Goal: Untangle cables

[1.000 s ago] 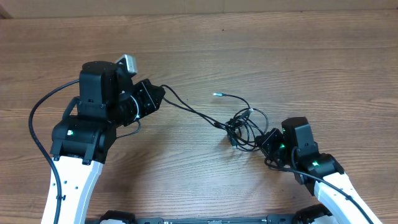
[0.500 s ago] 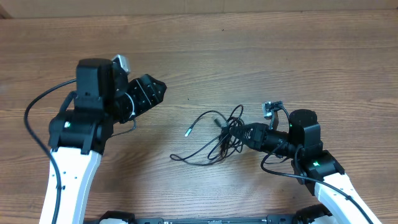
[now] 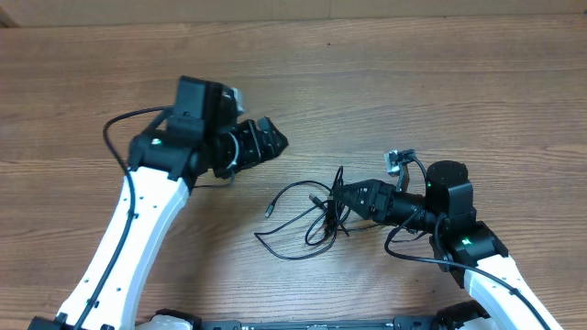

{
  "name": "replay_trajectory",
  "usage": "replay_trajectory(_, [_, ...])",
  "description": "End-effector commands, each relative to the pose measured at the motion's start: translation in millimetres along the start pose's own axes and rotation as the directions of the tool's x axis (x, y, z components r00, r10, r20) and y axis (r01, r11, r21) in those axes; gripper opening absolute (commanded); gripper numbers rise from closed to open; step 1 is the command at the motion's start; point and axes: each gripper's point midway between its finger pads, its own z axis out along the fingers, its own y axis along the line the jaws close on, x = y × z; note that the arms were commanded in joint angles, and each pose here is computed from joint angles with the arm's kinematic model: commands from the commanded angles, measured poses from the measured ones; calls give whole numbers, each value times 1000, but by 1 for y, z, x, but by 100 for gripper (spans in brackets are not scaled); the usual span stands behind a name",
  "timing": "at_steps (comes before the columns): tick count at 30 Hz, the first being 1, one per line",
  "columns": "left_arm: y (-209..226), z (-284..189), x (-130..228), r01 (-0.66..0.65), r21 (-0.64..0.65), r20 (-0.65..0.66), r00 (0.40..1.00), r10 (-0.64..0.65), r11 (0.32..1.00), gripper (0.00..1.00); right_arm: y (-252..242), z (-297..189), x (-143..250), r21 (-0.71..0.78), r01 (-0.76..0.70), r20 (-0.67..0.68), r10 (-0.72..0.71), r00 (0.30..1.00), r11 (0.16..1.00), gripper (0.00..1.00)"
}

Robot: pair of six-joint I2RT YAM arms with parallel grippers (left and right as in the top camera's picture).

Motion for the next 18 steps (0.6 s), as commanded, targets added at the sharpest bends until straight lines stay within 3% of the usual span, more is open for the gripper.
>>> replay_trajectory(1, [-15,5,6,-138,21,-20,990,139,990,84,-14,-1,-6,64,-14,44,12,999,998,75])
replay_trajectory(5, [-11,13,14,-226,-81,-14,974,226,971,81,-40,-4,-7,186,-85,88,70,994,979,84])
replay_trajectory(7, [-5,16,18,-260,-170,-6,965,263,950,73,-54,-7,-4,248,-121,99,99,990,961,88])
replay_trajectory(14, [2,27,31,-364,-359,-3,921,389,859,63,-72,-12,5,327,-168,104,141,984,930,97])
replay_trajectory(18, [7,47,43,-401,-394,-64,910,411,827,47,-74,-13,4,339,-171,114,140,984,925,100])
